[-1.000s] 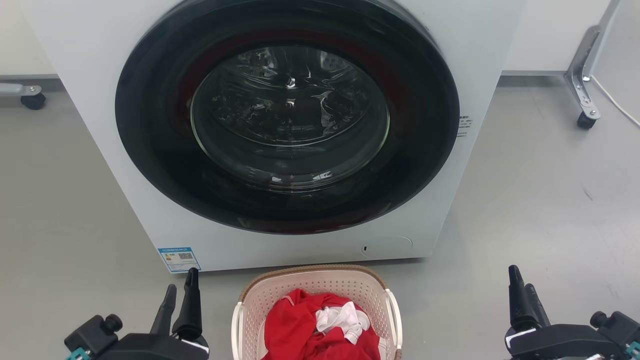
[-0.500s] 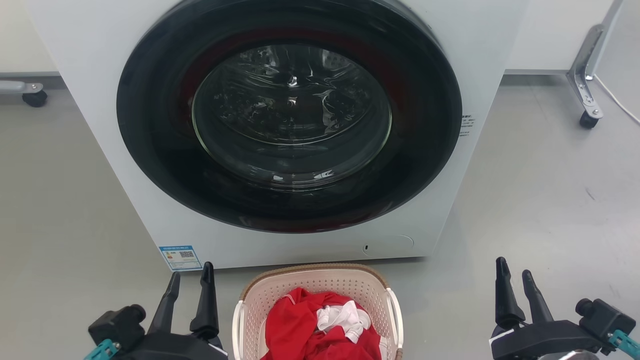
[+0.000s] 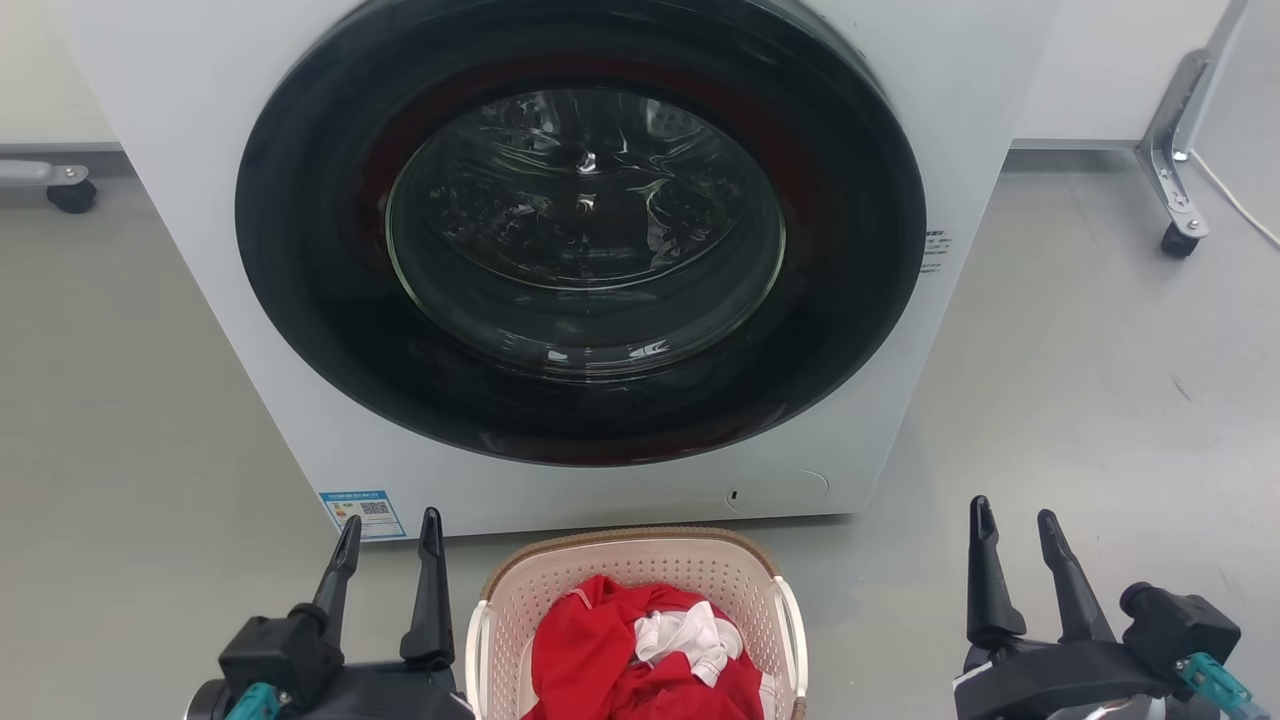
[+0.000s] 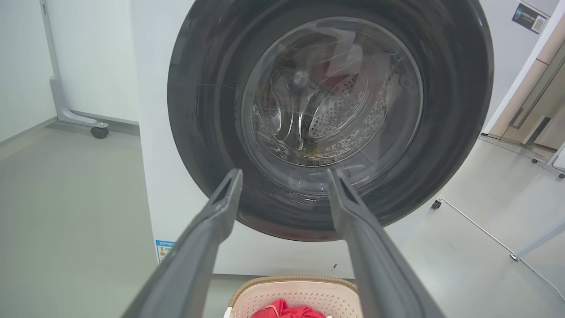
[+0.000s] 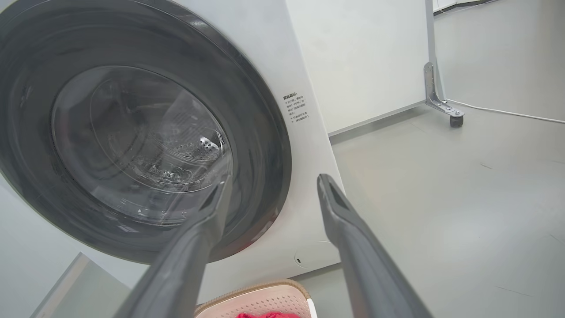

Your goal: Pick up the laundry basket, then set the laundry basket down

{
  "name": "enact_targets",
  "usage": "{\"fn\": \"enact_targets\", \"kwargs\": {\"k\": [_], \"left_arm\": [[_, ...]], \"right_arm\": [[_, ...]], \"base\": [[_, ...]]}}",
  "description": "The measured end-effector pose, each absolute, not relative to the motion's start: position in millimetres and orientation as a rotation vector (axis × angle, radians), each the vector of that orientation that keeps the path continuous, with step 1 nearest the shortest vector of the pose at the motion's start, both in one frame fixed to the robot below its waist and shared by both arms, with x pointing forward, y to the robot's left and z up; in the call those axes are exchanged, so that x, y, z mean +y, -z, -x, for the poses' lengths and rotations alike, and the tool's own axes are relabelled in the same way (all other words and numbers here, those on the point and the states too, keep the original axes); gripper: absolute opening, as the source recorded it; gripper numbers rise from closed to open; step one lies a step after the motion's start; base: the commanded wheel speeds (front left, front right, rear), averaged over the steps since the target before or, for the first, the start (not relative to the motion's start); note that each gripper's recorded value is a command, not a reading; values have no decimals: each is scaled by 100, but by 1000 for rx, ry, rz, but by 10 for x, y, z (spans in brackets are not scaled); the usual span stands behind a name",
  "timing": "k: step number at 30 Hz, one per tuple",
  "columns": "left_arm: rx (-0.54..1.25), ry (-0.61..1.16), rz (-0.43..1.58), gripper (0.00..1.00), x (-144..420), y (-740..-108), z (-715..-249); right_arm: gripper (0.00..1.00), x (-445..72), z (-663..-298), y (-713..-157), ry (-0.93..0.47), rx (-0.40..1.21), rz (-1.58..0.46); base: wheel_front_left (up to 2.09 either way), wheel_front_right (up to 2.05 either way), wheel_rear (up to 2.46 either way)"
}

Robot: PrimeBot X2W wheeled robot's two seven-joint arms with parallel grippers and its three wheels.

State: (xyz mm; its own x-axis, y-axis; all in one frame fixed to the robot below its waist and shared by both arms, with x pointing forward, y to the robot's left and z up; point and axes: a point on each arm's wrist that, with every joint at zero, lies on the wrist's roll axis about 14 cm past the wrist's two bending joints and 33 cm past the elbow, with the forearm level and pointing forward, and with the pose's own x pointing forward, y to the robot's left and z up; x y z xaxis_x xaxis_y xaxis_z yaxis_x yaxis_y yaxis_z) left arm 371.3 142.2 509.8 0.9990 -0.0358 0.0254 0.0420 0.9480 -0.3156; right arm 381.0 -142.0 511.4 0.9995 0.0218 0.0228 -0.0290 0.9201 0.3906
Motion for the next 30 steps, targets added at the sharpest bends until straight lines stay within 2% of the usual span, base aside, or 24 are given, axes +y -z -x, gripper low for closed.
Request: {"fn": "enact_targets", "kwargs": {"k": [20,30], "left_arm": [[-135,66,40,100,1308,-5270,-3599],[-135,62,43,100,1315,-5270,-3598]], "right_arm": [[100,-1262,-3738,-5378,-71,-158,-123],[100,-1268,-3713,-5338,-69,-147,-120]], "base": [[0,0,0],[0,0,0]]}}
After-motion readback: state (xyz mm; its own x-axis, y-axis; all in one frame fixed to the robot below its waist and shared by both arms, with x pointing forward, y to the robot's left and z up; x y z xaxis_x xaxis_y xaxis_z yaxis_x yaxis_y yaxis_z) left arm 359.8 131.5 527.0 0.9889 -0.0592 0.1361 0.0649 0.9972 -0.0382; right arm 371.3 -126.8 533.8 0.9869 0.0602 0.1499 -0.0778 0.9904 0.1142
